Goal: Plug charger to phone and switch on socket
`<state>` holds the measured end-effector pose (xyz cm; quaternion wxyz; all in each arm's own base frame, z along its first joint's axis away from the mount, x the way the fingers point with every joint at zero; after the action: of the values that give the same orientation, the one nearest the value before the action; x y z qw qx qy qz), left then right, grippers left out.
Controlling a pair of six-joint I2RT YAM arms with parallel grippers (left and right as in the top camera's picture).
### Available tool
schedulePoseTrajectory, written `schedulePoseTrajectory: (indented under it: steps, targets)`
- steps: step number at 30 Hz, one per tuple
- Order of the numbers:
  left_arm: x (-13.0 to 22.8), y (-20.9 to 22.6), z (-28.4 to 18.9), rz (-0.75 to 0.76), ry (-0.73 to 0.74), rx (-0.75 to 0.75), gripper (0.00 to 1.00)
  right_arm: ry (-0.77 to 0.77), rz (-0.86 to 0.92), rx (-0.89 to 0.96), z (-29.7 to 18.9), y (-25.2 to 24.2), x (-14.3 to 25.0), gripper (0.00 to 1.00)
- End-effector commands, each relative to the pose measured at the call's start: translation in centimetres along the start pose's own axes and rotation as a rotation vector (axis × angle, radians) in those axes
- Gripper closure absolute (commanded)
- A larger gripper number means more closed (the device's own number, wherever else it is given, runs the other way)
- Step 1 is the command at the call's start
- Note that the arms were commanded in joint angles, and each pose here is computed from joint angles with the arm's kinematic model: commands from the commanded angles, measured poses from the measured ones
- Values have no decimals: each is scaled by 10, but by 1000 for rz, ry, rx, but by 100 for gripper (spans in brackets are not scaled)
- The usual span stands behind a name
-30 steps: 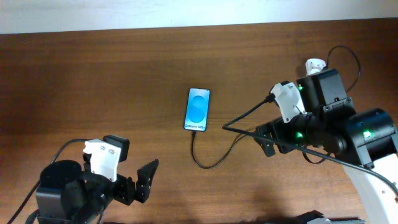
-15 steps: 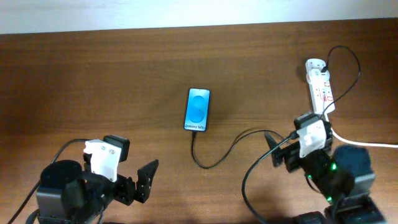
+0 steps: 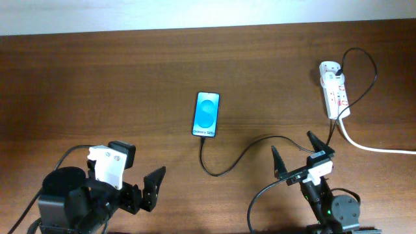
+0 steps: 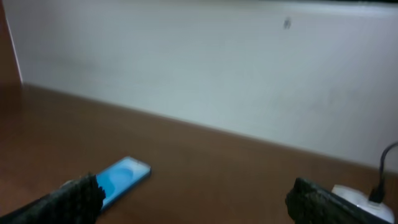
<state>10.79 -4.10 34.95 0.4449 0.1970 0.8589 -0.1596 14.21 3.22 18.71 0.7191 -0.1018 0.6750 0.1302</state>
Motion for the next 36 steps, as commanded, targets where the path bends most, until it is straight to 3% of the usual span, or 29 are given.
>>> schedulePoseTrajectory:
  steps: [1,19,21,25,30,36]
  targets:
    - [0,0,-1,17,-4,0,1,124,40,7,-1,-1,20,1]
    - [1,-2,-4,20,-13,-1,1,126,47,6,-1,-1,21,2]
    - [9,-7,-28,47,-110,-71,1,126,47,6,-1,-1,21,2]
    - [33,-7,-64,49,-335,-358,1,126,47,6,-1,-1,21,2]
    - [51,20,-1,158,-639,-386,1,126,47,6,-1,-1,21,2]
    - [90,48,67,163,-683,-388,1,126,47,6,-1,-1,21,2]
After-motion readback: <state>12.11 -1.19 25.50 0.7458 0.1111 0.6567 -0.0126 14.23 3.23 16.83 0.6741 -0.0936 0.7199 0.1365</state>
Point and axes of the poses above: each gripper's point midway between its finger pads, its own z axis out along the fingers, its own y axis along the line the jaws close on, x = y × z, the point moved 10 cm from there along -z, back along the fingers, and after that the axes turned 7 degrees about z, right-handed, at the moved point
